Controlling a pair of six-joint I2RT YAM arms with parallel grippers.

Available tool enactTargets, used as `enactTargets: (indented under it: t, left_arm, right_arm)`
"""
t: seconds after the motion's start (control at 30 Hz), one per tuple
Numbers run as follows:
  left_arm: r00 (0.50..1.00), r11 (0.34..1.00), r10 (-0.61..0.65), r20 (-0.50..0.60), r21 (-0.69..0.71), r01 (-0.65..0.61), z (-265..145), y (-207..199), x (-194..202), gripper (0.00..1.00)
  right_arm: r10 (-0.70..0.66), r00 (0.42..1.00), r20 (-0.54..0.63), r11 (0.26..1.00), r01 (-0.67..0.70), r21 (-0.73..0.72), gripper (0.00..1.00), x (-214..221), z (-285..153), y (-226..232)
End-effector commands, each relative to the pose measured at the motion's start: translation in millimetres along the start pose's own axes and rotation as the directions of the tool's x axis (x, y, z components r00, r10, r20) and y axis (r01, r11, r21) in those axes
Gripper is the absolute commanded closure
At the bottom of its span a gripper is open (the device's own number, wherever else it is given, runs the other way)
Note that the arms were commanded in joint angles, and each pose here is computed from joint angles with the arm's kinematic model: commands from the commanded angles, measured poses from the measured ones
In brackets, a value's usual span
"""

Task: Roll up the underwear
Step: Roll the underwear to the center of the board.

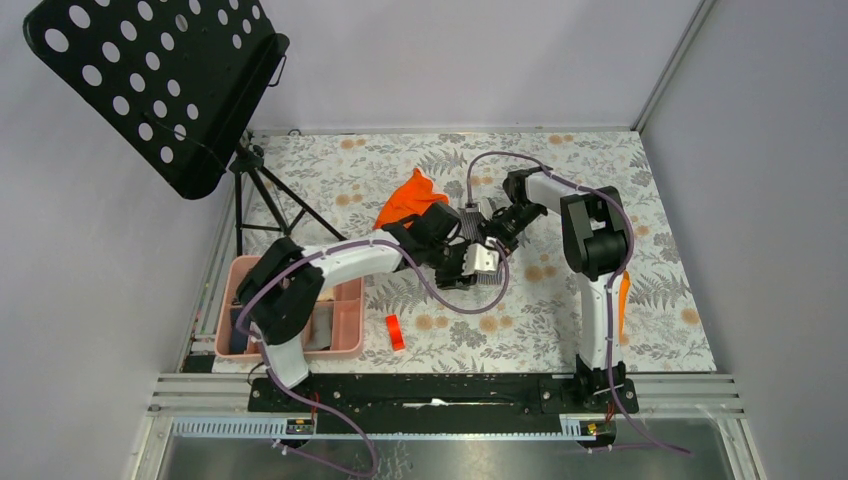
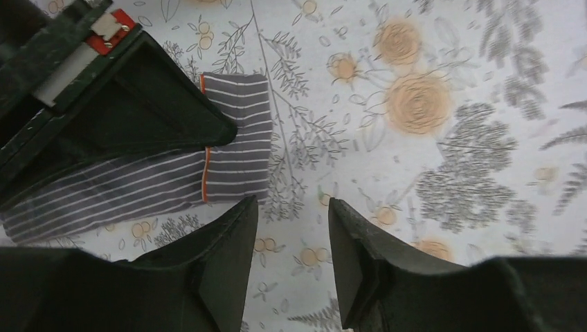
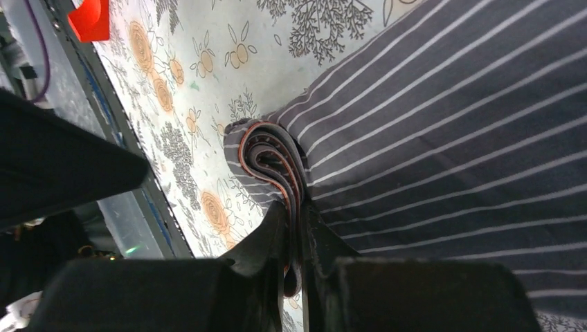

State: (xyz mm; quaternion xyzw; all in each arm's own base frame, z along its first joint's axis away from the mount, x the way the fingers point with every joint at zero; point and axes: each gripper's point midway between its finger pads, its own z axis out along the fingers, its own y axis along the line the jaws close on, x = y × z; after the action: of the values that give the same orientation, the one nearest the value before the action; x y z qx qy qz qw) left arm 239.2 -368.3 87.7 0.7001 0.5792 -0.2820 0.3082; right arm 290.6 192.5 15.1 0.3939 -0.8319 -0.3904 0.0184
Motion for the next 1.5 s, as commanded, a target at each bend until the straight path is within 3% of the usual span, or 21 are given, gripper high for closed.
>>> enactTargets:
  t: [0.0,0.3,0.5,0.87,1.07,1.2,1.27,1.37,1.47]
  left_arm:
    - [0.978,0.975,0.208,-0.016,-0.071,-0.209,20.2,26.9,0.4,0.51]
    - [0.959,0.952,0.279,-0.056,-0.115,-0.284,39.8,35.2,13.9,0.49]
    - [0.953,0.952,0.295,-0.064,-0.071,-0.299,48.7,30.5,23.0,0.50]
    - [0.930,0.944,0.323,-0.176,-0.011,-0.330,63.8,30.6,64.6,0.53]
    - [0.920,0.944,0.325,-0.219,0.010,-0.330,65.8,32.9,74.8,0.82]
    - [0.910,0.936,0.350,-0.223,0.129,-0.328,55.8,10.5,81.6,0.99]
    - [0.919,0.941,0.327,-0.222,0.163,-0.296,50.9,3.3,80.7,1.00]
    - [0.943,0.956,0.247,-0.225,0.214,-0.199,43.2,-6.9,74.0,1.00]
    - [0.971,0.978,0.082,-0.223,0.204,-0.036,36.7,-5.0,56.7,1.00]
  right_arm:
    - [-0.012,0.998,-0.068,0.996,0.018,0.089,0.99,10.2,16.9,-43.8]
    - [-0.003,0.997,-0.074,0.997,0.009,0.079,0.99,9.1,18.1,-45.5]
    - [0.008,0.996,-0.086,0.998,-0.002,0.071,0.99,9.2,18.3,-47.0]
    - [0.046,0.995,-0.092,0.998,-0.041,0.054,0.98,8.8,19.7,-47.5]
    - [0.068,0.995,-0.069,0.997,-0.066,0.035,0.92,3.3,15.4,-43.2]
    - [0.048,0.998,0.031,0.997,-0.050,0.051,0.70,-28.0,-24.0,-35.6]
    - [0.016,0.994,0.104,0.996,-0.024,0.081,0.60,-50.6,-60.4,-31.6]
    - [-0.045,0.976,0.211,0.989,0.014,0.146,0.55,-78.3,-119.3,-29.3]
    - [-0.086,0.939,0.332,0.976,0.012,0.219,0.55,-92.1,-176.9,-29.6]
